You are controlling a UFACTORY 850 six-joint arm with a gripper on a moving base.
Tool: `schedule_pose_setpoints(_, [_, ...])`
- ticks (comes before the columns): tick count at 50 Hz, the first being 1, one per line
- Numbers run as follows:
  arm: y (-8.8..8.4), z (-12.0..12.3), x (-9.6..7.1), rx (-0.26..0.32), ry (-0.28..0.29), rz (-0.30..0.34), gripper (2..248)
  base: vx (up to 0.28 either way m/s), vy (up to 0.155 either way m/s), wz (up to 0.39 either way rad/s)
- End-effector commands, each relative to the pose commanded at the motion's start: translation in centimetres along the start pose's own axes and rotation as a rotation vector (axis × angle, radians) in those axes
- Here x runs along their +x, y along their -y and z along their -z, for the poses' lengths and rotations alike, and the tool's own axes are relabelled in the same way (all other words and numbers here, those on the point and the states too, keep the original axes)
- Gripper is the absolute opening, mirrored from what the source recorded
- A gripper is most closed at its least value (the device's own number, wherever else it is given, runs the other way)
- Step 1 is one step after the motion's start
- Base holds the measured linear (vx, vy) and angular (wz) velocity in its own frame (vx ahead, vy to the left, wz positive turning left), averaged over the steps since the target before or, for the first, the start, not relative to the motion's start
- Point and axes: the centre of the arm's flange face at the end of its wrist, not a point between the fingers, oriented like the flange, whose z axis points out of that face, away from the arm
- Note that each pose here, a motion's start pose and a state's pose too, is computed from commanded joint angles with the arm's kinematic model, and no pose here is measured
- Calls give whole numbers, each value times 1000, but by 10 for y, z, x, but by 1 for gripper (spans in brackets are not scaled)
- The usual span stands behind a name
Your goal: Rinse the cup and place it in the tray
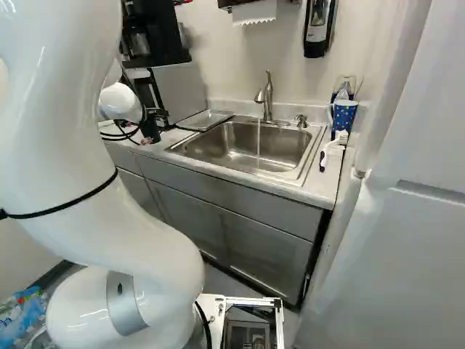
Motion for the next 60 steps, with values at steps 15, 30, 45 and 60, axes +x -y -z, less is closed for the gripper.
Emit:
schedule_pose_setpoints(15, [4, 1, -10, 7, -63, 3, 247, 0, 0, 0])
schedule_pose_setpoints(30, [3, 1, -19, 5, -127, 1, 247, 0, 0, 0])
schedule_pose_setpoints(45, [-1, -1, -28, -2, -179, -1, 247, 0, 0, 0])
schedule_pose_setpoints(60, [-2, -7, -37, -3, -209, -2, 247, 0, 0, 0])
